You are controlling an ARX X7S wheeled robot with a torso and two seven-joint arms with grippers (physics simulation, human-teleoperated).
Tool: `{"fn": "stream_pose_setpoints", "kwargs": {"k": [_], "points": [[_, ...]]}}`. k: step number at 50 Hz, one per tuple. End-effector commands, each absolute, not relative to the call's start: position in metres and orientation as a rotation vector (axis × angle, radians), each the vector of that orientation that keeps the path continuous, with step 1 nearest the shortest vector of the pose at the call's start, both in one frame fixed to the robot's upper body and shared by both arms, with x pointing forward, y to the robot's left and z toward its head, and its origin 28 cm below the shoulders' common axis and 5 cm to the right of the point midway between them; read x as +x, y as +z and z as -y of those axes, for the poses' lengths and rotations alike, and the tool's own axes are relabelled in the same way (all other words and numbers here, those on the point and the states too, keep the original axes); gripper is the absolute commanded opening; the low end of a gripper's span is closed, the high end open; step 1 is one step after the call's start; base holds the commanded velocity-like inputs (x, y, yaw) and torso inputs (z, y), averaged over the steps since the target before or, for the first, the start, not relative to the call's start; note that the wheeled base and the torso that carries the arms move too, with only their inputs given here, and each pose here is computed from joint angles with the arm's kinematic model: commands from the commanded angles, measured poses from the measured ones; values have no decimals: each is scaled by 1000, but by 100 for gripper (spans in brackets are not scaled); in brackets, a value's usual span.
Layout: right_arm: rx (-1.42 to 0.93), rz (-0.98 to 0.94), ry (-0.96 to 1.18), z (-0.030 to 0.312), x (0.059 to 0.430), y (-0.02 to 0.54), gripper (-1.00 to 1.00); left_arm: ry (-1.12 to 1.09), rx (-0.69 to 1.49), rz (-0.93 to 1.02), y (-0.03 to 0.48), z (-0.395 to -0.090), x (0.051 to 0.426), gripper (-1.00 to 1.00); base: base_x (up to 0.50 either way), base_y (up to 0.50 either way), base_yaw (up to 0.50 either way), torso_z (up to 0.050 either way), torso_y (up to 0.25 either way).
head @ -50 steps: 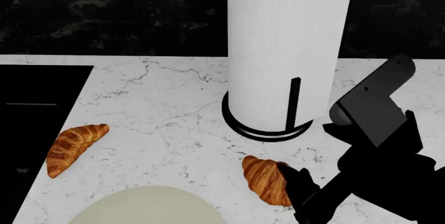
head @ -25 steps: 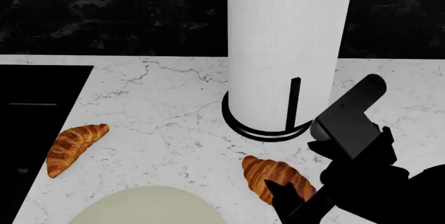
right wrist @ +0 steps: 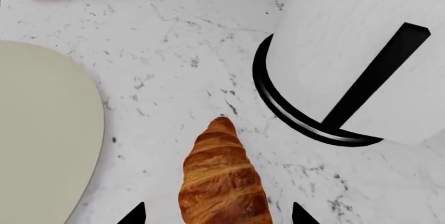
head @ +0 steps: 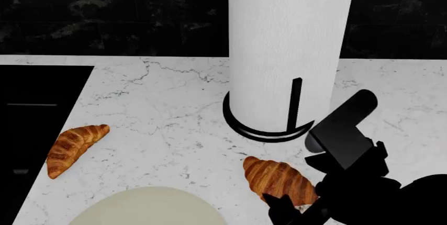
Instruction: Place the pastries on the plates.
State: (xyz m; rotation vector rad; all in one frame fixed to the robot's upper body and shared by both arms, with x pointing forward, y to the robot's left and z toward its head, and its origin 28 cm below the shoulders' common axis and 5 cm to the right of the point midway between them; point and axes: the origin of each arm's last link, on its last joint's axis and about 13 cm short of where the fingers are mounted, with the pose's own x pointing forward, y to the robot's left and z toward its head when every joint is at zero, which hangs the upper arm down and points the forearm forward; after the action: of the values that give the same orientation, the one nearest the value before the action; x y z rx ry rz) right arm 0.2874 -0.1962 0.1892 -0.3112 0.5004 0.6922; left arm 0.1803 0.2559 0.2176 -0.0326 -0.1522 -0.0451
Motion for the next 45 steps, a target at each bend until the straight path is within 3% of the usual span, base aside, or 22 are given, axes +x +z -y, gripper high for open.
{"fn": "stream_pose_setpoints", "kwargs": {"k": [1,45], "points": [[-305,-519,685,197,289,183,100,-43,-30,149,218,-256,179,100,0,0,0,0,0],[-303,-579,673,194,303,163,100,-59,-40,144,220,-250,172,100,0,0,0,0,0]]}}
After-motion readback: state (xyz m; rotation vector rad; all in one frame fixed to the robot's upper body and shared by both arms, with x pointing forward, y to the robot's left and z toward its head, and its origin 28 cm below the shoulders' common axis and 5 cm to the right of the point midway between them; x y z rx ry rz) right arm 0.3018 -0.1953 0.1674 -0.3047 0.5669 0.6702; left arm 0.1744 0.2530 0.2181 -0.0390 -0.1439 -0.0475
